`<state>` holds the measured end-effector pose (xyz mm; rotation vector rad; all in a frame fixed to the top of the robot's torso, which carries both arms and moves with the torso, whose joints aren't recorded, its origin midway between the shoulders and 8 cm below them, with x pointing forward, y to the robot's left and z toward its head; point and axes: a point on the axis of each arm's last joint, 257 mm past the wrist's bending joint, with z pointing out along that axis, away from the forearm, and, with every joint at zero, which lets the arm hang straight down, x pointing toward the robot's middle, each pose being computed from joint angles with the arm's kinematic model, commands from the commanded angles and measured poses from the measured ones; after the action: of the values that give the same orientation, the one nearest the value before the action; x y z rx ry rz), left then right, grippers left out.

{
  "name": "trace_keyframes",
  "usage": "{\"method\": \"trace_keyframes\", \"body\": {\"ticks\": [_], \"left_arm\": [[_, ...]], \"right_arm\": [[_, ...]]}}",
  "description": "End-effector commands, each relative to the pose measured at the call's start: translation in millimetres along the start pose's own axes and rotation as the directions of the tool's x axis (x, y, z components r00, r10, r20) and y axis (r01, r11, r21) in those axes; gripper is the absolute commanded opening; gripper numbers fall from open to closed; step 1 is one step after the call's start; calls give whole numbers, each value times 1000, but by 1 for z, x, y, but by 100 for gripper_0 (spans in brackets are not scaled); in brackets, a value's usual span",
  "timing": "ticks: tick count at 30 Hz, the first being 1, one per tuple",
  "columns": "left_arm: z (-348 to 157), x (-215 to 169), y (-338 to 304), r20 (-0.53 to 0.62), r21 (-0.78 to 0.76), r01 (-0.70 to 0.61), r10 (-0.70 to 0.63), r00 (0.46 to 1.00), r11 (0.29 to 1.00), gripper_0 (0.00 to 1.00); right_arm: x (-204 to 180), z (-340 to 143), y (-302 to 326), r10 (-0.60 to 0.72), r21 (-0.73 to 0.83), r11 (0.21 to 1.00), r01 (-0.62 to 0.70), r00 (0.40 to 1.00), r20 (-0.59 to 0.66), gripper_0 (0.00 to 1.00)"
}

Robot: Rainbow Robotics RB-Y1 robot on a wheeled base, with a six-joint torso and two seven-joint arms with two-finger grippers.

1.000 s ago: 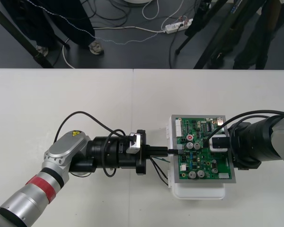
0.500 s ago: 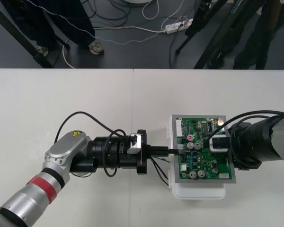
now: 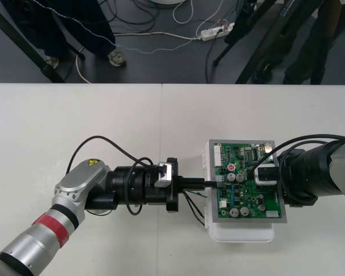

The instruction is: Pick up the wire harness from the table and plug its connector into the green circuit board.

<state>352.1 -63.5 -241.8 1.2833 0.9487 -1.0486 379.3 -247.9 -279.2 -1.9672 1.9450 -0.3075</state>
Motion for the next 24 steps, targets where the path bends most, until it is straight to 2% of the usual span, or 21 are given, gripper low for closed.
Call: {"method": "trace_keyframes", "body": {"ticks": [1, 24], "left_arm": [[49, -28, -2, 72, 41, -123, 120, 990, 992, 0], [51, -22, -3, 49, 48, -141, 138, 989, 989, 0]], "right_arm": [[-17, -3, 6, -23, -1, 1000, 23, 999, 36, 100], [-18, 0, 9, -9, -16, 1000, 10, 999, 46, 100]]}}
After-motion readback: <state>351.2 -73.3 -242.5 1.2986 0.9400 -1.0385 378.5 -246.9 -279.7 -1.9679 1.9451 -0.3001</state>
